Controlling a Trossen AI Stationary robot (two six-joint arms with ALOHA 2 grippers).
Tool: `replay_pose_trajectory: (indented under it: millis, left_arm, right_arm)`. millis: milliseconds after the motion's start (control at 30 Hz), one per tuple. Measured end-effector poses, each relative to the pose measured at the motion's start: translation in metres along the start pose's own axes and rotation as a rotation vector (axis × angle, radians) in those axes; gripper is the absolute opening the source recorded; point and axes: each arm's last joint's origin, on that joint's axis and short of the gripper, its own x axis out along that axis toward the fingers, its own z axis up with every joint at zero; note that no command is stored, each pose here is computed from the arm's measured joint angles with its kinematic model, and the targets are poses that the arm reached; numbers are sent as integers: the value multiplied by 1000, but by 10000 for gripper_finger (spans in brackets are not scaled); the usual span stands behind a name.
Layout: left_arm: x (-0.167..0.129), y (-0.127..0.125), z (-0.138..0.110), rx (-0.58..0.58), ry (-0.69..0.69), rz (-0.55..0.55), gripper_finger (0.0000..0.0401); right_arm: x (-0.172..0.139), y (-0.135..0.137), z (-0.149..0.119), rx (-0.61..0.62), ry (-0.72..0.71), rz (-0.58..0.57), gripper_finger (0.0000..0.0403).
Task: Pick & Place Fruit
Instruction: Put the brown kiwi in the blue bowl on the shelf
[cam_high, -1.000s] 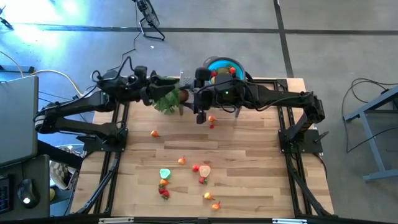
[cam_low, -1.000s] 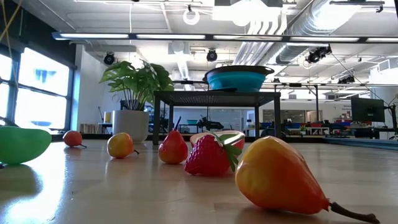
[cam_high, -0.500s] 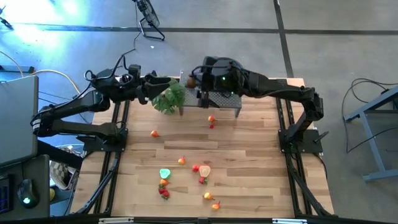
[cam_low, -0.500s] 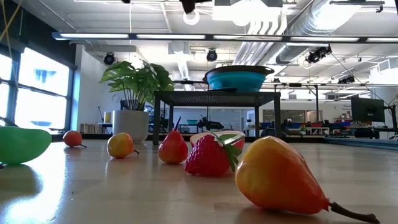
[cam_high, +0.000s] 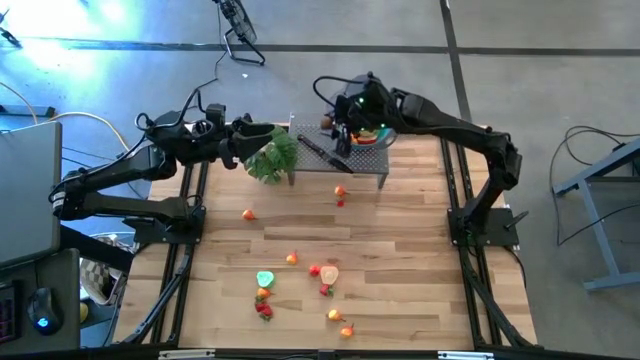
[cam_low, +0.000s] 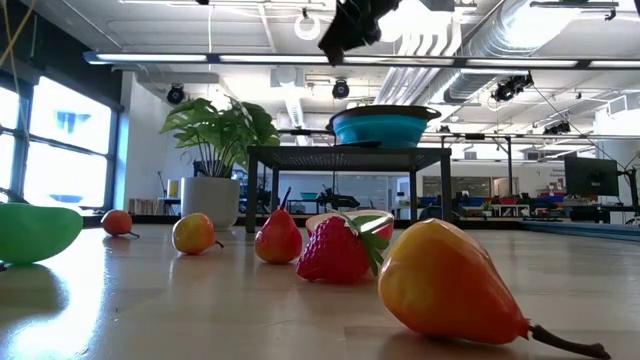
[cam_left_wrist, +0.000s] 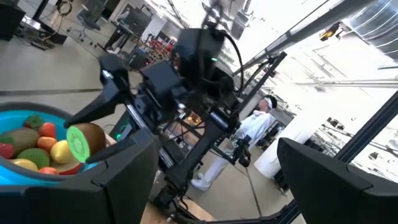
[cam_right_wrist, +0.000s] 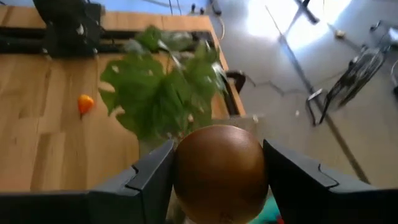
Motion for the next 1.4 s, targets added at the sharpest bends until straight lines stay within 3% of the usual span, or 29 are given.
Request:
replay_pose_trajectory:
  millis: [500,933,1400]
  left_arm:
    - [0,0,0,0,-1,2,319]
    - [0,0,0,-3,0,2,319]
    - [0,0,0,-3,2,0,319]
  right_arm:
    - [-3,-49,-27,104,129,-2,220]
    - [47,-69,-55,171,255,12,219]
    - [47,-89,-68,216,299,-19,220]
